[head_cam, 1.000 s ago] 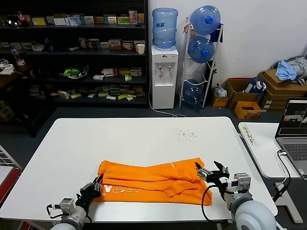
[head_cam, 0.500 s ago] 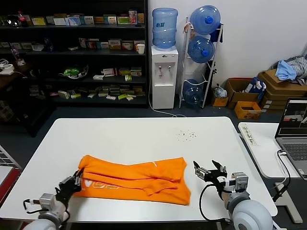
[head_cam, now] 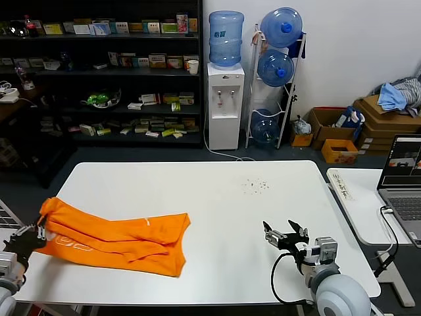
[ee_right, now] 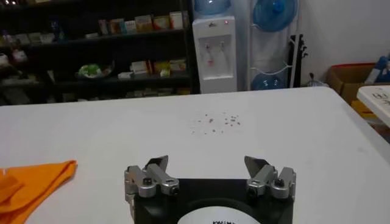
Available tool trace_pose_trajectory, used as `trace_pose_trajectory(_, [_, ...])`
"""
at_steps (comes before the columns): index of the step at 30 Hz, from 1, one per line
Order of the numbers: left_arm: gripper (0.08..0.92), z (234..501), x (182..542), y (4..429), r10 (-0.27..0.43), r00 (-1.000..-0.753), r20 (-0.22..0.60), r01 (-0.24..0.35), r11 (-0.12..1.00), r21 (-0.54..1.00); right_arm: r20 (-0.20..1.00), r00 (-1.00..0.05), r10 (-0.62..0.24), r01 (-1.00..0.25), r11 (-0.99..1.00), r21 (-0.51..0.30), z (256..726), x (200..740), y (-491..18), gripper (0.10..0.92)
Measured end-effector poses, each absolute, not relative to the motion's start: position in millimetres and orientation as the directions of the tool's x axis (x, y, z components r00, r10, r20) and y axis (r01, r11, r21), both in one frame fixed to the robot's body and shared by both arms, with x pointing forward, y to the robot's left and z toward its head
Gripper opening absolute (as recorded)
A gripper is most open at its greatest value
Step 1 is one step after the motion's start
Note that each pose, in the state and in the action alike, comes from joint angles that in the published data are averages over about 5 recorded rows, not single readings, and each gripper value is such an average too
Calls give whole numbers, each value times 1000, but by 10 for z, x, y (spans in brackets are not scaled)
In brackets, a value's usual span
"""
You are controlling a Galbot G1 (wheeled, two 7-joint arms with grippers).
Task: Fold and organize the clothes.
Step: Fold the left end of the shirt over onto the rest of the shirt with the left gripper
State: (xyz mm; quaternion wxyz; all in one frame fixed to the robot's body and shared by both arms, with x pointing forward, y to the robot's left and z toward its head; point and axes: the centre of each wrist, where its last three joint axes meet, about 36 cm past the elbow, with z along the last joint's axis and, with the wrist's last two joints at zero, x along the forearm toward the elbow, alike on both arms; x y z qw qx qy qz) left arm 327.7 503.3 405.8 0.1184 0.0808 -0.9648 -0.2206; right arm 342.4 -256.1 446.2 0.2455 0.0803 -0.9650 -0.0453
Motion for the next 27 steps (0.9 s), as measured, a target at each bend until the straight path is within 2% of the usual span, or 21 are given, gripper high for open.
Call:
trace_pose_trajectory(4, [129, 4117, 3235, 5026, -209, -963, 171, -105, 874, 474, 470, -865, -177, -131, 983, 128, 4441, 3425, -2547, 823])
trace_pose_trajectory(8, [129, 4114, 3170, 4772, -170, -968, 183, -79, 904, 419, 474, -863, -175, -129, 983, 128, 4424, 3431, -2538, 823])
trace_pose_trajectory(17, [129, 4062, 3082, 3849, -26, -963, 270, -14, 999, 44, 487, -858, -164, -117, 985, 126, 4386, 3427, -2546, 823])
trace_pose_trajectory(22, [129, 4107, 3112, 3458, 47, -956, 288, -2, 986, -166, 492, -856, -161, -111, 985, 130, 4363, 3439, -2527, 823])
trace_pose_trajectory(27, [129, 4128, 3177, 3173, 99, -951, 294, 8, 955, -296, 496, -853, -164, -111, 985, 136, 4350, 3439, -2493, 823])
